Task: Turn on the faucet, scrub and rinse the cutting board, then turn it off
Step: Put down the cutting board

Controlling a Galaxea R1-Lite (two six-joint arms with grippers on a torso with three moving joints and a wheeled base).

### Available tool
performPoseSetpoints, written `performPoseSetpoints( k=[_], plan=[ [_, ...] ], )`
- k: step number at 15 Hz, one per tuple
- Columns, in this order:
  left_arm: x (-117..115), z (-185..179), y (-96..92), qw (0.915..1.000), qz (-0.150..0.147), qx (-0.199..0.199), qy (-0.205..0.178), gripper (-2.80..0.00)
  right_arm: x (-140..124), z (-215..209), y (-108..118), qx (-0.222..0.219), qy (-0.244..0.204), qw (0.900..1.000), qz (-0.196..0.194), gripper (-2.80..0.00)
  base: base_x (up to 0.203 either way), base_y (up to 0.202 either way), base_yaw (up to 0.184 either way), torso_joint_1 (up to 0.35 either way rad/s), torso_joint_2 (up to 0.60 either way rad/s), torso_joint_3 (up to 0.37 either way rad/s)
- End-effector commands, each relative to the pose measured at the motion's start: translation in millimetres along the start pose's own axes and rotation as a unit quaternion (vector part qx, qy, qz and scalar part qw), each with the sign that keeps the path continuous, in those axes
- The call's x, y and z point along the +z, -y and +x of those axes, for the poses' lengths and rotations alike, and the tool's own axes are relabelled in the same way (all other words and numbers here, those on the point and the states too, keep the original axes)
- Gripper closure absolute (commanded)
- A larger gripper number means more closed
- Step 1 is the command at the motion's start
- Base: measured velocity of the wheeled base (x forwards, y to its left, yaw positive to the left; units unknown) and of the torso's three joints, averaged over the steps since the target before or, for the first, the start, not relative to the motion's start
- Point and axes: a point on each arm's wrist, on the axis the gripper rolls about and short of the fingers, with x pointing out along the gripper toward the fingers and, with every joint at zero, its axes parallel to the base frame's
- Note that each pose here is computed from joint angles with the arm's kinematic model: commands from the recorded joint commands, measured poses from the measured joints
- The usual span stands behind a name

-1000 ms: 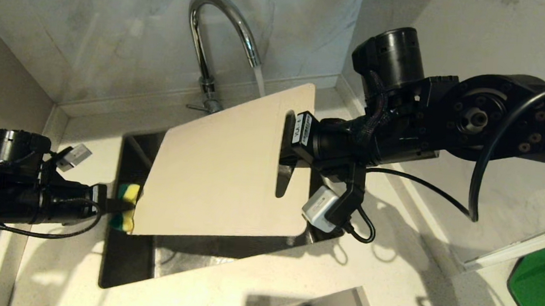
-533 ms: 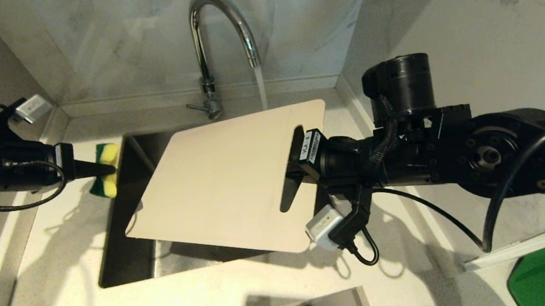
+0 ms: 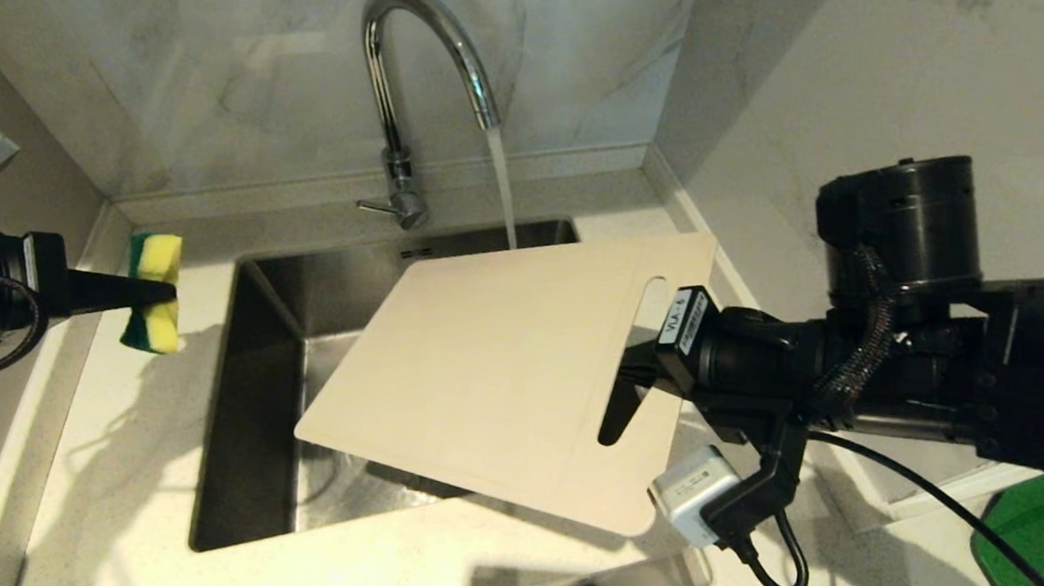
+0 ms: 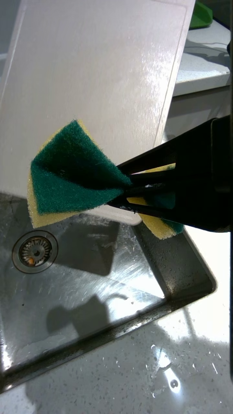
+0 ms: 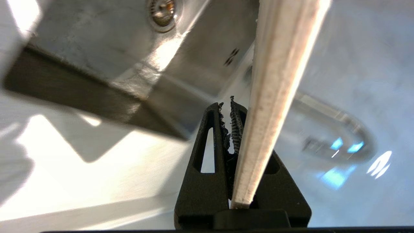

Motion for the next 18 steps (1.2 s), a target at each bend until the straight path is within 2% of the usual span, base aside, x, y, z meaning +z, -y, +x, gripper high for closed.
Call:
performPoseSetpoints(
  k=[1,5,9,12,15,18],
  plan=[
    [0.7,-5.9,3.3,1.0,0.003,-0.004,0.007,0.0,9.0,-30.1,-8.2,-0.011,-0.03,0.999,0.019,0.0,0.0,0.0,0.0,0.0,0.0,0.0],
    [0.3,-7.0,4.2,0.9999,0.004,-0.005,0.008,0.0,22.1,-62.9,-13.8,-0.017,-0.063,0.997,0.042,0.0,0.0,0.0,0.0,0.0,0.0,0.0],
    [-1.4,-6.5,4.1,1.0,0.003,-0.006,0.002,0.0,47.9,-96.7,-25.4,-0.018,-0.091,0.992,0.084,0.0,0.0,0.0,0.0,0.0,0.0,0.0],
    [-2.1,-6.1,4.1,1.0,0.001,-0.006,-0.003,0.0,64.9,-116.8,-34.3,-0.022,-0.104,0.99,0.098,0.0,0.0,0.0,0.0,0.0,0.0,0.0],
    [-2.1,-4.5,3.3,1.0,0.005,-0.005,-0.006,0.0,79.8,-135.0,-41.3,-0.011,-0.116,0.988,0.103,0.0,0.0,0.0,0.0,0.0,0.0,0.0],
    [-2.9,-2.7,4.8,0.9999,0.007,-0.009,-0.01,0.0,93.7,-145.6,-52.1,0.011,-0.122,0.984,0.133,0.0,0.0,0.0,0.0,0.0,0.0,0.0]
  ],
)
